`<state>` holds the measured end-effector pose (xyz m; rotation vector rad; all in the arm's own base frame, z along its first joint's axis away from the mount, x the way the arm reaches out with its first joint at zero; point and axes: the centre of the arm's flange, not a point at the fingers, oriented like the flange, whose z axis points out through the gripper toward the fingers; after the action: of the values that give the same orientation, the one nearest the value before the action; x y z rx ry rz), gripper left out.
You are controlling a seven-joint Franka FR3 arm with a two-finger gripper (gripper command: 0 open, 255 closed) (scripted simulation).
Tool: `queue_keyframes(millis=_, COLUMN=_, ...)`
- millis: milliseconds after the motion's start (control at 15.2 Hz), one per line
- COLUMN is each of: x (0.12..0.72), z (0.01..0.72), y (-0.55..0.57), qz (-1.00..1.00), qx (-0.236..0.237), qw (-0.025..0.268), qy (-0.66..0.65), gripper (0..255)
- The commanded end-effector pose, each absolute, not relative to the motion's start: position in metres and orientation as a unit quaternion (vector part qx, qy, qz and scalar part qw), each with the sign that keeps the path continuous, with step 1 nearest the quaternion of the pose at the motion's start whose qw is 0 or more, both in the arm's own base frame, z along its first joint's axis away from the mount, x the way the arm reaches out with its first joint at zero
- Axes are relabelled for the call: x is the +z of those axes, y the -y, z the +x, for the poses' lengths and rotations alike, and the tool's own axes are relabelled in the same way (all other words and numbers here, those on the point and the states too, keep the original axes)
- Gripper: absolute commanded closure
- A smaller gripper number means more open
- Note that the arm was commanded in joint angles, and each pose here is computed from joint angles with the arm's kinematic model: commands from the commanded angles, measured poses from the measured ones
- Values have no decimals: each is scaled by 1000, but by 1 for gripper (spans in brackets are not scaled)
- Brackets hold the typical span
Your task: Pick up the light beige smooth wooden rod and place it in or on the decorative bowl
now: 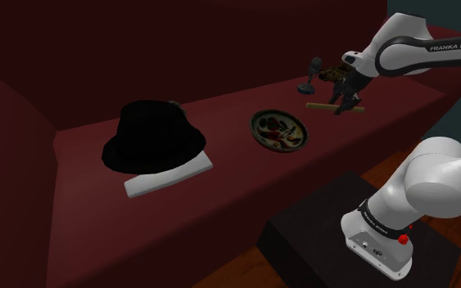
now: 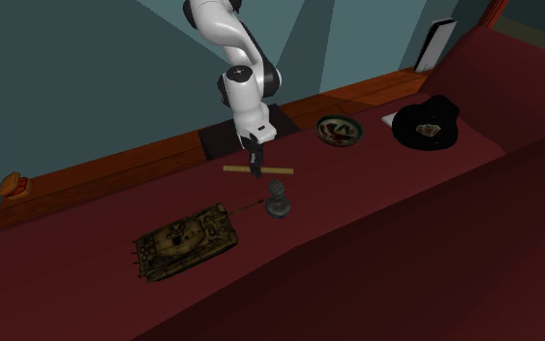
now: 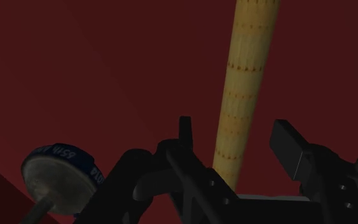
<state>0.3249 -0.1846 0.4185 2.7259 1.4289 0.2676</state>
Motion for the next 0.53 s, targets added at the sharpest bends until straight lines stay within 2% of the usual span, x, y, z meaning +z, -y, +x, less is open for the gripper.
queue_keyframes(millis=0, x=417, z=325, y=185, qz=882, qx=86, qw=26, qy=-463, gripper=255)
queue_keyframes(millis=462, x=422, z=325, y=185, qz=882, qx=86, qw=26, qy=-463, gripper=255)
